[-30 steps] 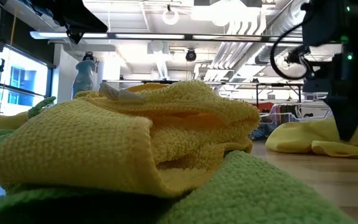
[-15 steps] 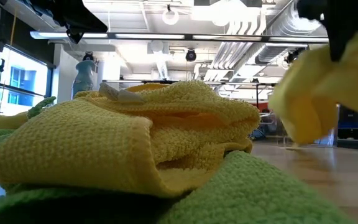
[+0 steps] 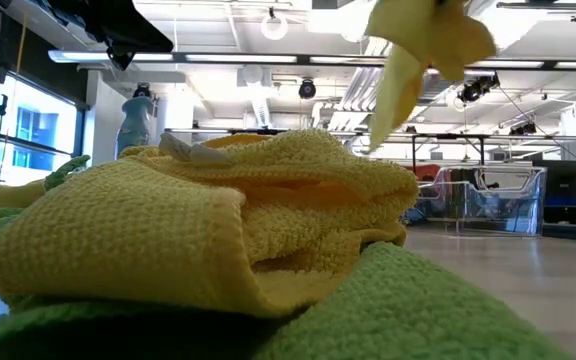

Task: Sort microfiber towel by color & place in baskets
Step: Put the top right yellow microfiber cloth into the left transparent bin

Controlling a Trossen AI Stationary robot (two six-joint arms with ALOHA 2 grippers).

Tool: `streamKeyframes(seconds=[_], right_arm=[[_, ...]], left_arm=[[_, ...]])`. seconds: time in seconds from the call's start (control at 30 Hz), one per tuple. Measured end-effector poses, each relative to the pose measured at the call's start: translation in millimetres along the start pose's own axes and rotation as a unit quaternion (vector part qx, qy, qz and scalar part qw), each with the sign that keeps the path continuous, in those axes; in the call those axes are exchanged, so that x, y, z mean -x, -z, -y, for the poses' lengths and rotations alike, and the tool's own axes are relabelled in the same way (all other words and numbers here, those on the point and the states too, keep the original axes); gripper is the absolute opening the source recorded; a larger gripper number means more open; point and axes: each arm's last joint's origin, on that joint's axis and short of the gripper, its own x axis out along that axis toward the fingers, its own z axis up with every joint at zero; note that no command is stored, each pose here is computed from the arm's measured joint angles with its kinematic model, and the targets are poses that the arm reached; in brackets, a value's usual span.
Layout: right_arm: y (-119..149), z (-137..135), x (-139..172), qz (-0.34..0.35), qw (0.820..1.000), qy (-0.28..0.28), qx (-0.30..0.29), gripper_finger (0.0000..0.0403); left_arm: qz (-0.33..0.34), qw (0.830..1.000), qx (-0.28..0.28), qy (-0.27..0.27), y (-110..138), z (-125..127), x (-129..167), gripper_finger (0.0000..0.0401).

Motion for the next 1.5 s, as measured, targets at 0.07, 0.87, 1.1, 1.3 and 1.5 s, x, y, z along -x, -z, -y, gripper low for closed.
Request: streamKeyframes(seconds=[0.07, 0.87, 1.1, 1.3, 1.5], right_arm=[[-19, -6, -5, 0.017, 1.0, -0.003, 0.025, 0.0002], [-169, -31, -247, -0.104, 0.991, 0.006, 0.079, 0.0], [-159, -35, -315, -0.143, 0.987, -0.01, 0.068, 0.0003], [-145, -39, -360, -0.165, 0.985, -0.006, 0.044, 0.0016], [-135, -37, -385, -0.176, 0.984, 0.01, 0.002, 0.0046]], left_arm=[[0.0, 1.0, 0.0, 0.0, 0, 0, 0, 0.0], [0.0, 1.0, 0.0, 0.0, 0, 0, 0, 0.0], [0.004, 1.0, 0.001, -0.027, 0, -2, 0, 0.0], [0.004, 1.0, 0.001, -0.029, 0, -2, 0, 0.0], [0.004, 1.0, 0.001, -0.029, 0, -2, 0, 0.0]])
